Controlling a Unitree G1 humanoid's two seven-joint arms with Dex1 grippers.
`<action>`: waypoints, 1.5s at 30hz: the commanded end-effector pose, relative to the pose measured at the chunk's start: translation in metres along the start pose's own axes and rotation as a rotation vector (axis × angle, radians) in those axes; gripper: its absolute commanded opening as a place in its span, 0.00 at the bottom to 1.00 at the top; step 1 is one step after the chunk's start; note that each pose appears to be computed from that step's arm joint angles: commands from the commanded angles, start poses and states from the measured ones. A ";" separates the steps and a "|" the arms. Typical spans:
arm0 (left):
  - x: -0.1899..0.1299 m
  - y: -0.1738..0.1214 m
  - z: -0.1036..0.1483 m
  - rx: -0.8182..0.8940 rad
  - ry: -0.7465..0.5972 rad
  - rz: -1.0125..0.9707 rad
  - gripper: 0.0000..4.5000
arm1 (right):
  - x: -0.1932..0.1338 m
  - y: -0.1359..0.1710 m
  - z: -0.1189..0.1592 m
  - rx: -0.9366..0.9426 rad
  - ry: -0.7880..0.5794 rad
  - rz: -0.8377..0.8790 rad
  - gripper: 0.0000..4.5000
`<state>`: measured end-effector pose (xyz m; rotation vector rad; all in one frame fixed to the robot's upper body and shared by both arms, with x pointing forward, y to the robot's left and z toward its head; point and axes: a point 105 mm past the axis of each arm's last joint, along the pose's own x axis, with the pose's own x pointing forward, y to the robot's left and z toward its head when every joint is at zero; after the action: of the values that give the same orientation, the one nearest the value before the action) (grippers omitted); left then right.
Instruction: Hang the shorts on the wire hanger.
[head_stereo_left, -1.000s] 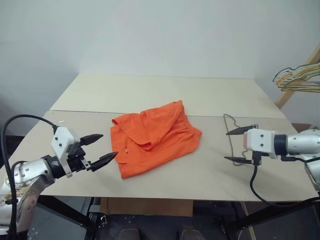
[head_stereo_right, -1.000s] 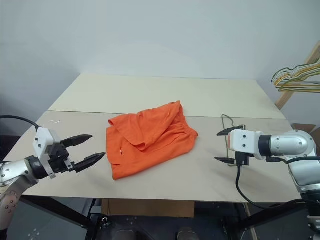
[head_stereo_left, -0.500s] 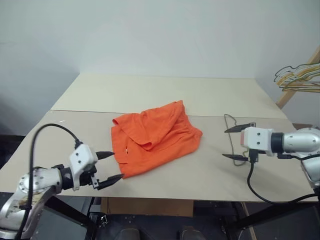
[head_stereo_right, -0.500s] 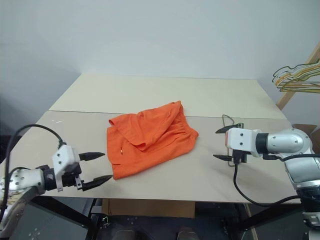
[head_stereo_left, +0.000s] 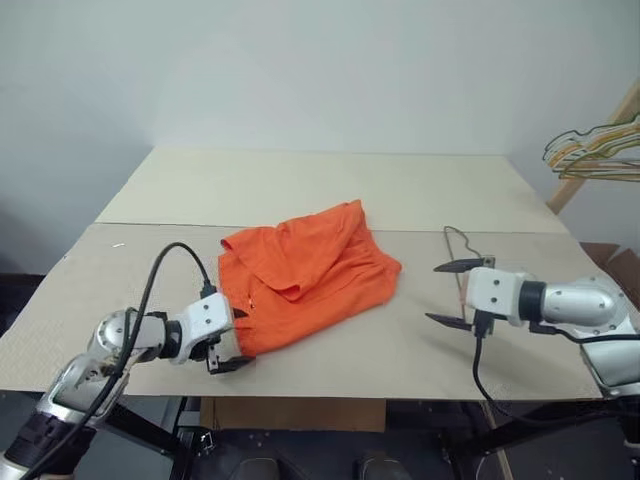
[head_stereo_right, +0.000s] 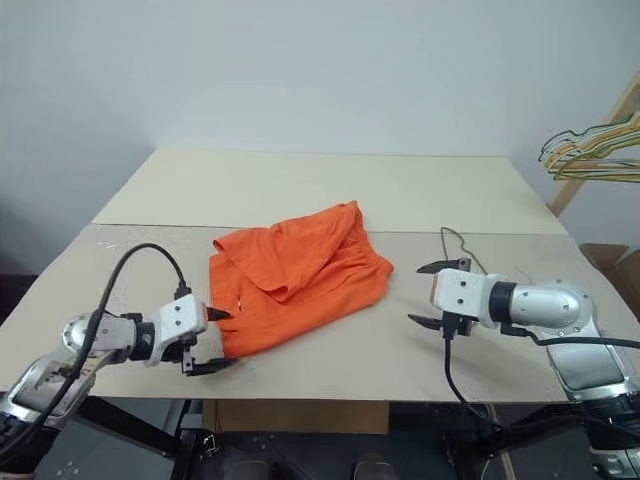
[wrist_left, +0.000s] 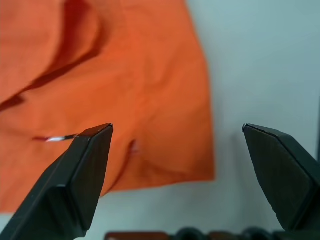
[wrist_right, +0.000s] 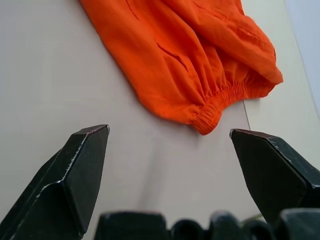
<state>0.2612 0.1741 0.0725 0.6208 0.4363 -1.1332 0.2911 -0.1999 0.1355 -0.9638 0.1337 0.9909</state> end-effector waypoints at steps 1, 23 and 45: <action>0.005 0.009 0.001 0.076 0.029 0.028 1.00 | -0.009 -0.011 0.007 -0.034 -0.004 -0.061 0.99; 0.016 0.017 -0.013 0.067 0.096 0.030 0.00 | 0.010 -0.007 -0.007 -0.143 0.098 -0.038 1.00; -0.032 0.024 0.017 0.104 -0.005 0.156 0.00 | 0.111 -0.011 0.003 -0.515 -0.033 -0.071 1.00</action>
<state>0.2713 0.1921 0.0966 0.7053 0.3662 -1.0244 0.3572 -0.1346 0.0752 -1.4030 -0.1250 1.0112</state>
